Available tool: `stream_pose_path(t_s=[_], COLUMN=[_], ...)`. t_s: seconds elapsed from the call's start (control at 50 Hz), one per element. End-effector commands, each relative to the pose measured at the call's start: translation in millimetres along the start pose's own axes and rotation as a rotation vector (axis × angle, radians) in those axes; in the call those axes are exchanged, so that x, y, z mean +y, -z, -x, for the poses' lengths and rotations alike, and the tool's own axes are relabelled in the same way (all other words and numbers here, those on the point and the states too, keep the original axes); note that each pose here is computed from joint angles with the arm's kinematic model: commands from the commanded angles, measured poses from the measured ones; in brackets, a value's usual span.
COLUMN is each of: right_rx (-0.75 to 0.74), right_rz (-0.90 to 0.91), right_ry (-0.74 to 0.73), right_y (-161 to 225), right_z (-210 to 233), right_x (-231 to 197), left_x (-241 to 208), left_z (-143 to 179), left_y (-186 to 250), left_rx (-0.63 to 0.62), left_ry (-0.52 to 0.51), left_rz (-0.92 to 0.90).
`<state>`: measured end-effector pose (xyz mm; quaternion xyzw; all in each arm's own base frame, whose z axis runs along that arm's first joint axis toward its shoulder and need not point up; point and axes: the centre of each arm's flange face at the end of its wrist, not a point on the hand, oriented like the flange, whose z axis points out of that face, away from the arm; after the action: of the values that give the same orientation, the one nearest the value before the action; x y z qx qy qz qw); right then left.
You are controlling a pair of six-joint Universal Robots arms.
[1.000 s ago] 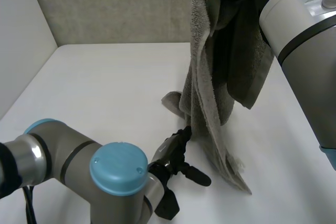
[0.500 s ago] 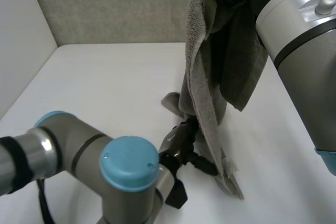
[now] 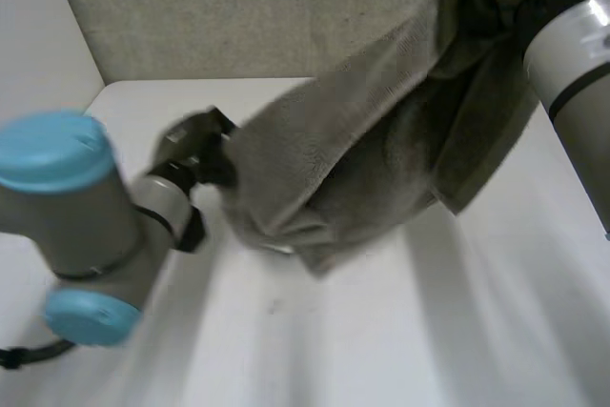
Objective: Fold the towel.
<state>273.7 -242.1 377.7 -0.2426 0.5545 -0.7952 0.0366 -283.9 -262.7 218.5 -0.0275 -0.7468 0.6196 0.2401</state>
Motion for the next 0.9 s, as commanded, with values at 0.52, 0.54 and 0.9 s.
stream_pose_path(t_s=[0.52, 0.54, 0.9], right_rx=[-0.174, -0.174, -0.109], right_rz=[0.441, 0.441, 0.424], right_ry=[-0.004, -0.004, -0.020], right_y=[20, 20, 17], right_z=[26, 26, 8], right_x=[228, 228, 214], left_x=[52, 52, 1], left_z=[69, 69, 33], left_y=[-71, -71, -37], left_rx=[0.054, 0.054, 0.088], left_ry=[-0.568, -0.568, -0.585], left_rz=[0.186, 0.186, 0.035])
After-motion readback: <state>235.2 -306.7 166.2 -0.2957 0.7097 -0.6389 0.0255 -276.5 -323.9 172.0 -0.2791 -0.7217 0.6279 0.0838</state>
